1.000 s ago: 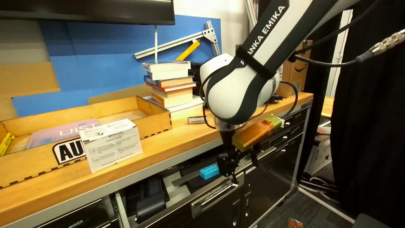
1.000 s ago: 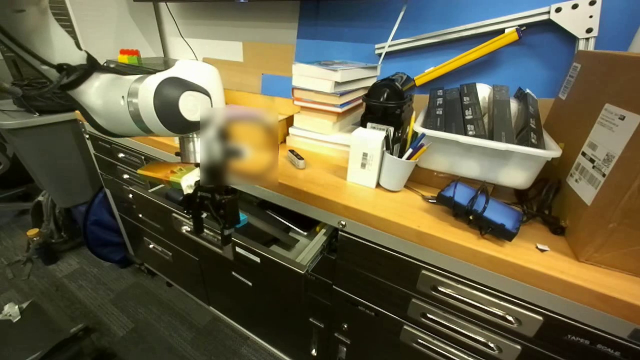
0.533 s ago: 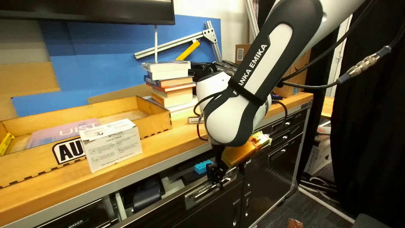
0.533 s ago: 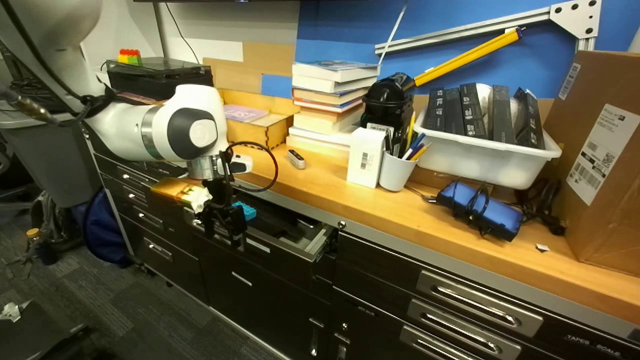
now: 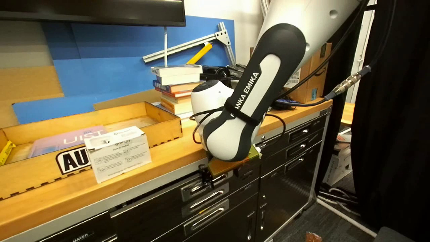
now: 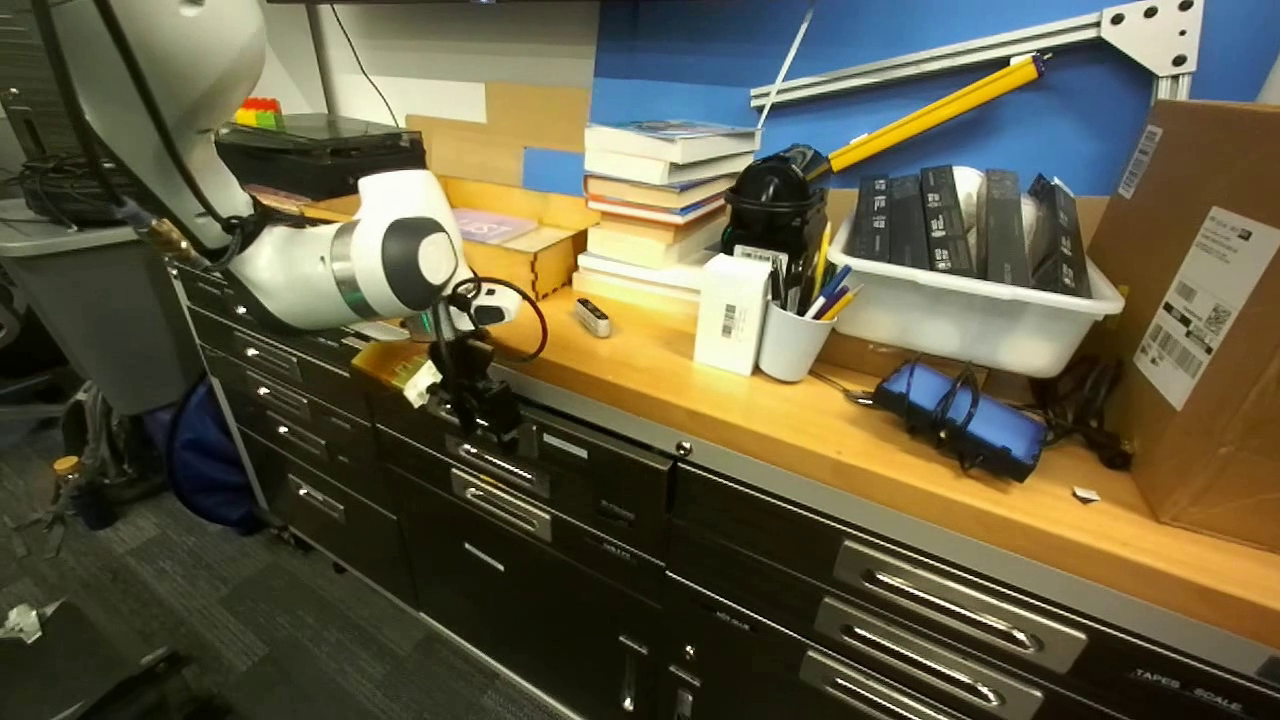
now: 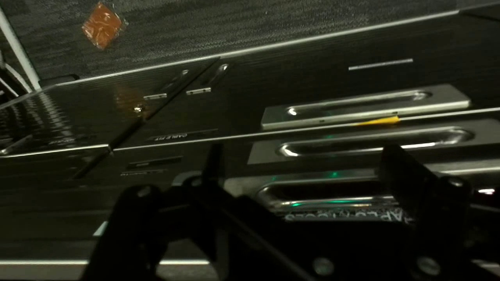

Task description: Put the blue block inside the open drawer then close the drawer

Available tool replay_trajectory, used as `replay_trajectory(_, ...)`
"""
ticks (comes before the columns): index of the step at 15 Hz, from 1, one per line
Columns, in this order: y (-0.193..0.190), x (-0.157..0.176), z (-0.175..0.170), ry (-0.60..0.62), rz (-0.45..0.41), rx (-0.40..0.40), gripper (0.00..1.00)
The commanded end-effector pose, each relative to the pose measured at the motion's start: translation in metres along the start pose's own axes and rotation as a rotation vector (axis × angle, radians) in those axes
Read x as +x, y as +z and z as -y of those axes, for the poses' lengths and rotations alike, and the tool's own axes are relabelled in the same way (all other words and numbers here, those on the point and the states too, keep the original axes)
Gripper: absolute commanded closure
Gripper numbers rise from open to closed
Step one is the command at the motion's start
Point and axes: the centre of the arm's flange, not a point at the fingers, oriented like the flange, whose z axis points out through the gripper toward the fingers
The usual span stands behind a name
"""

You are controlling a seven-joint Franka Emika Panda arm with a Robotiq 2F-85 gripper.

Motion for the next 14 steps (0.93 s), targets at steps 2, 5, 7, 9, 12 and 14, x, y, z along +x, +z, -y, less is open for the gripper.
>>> replay_trajectory(2, 0.002, 0.034, 0.024, 0.094, -0.109, -0.023, 0.00)
replay_trajectory(5, -0.008, 0.025, 0.020, 0.086, -0.112, -0.034, 0.00)
replay_trajectory(7, -0.020, 0.016, 0.012, 0.050, -0.085, -0.035, 0.00)
replay_trajectory(9, -0.035, 0.009, -0.001, -0.011, 0.003, -0.024, 0.00)
replay_trajectory(12, -0.066, -0.006, -0.022, -0.125, 0.107, 0.050, 0.00)
replay_trajectory(14, -0.093, -0.015, -0.033, -0.213, 0.120, 0.089, 0.00)
